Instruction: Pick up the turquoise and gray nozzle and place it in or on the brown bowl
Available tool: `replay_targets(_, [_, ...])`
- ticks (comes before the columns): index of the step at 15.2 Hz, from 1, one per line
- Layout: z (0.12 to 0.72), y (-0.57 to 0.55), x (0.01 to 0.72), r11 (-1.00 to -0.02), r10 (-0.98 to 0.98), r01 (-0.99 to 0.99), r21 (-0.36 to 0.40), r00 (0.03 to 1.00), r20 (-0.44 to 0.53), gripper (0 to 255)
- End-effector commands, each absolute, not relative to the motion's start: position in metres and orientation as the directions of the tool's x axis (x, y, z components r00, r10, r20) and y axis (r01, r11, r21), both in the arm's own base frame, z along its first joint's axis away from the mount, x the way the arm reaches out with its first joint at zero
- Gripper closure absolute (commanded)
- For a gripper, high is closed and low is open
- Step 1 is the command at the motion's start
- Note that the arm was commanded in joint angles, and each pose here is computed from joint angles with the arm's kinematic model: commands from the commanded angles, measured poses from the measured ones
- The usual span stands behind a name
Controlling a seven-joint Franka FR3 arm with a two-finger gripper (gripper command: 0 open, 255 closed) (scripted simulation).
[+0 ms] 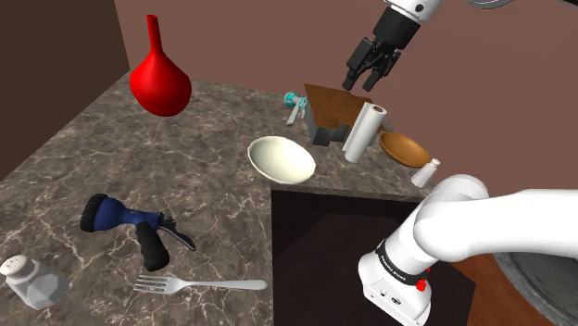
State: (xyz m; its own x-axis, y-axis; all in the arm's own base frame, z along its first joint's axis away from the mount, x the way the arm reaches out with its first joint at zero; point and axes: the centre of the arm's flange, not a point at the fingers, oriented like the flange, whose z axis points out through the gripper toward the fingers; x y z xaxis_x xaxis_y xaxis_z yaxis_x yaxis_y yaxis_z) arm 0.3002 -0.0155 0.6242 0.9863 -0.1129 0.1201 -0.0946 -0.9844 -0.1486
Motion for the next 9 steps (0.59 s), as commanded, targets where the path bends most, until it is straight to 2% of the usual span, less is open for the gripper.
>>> replay_targets(1, [0.624,-0.015,0.3,-0.984,-0.113,-0.095,-0.149,0.986,0.12,0])
replay_targets(9, [0.576,-0.031,0.395,-0.993,-0.117,-0.116,-0.02,0.99,0.076,0])
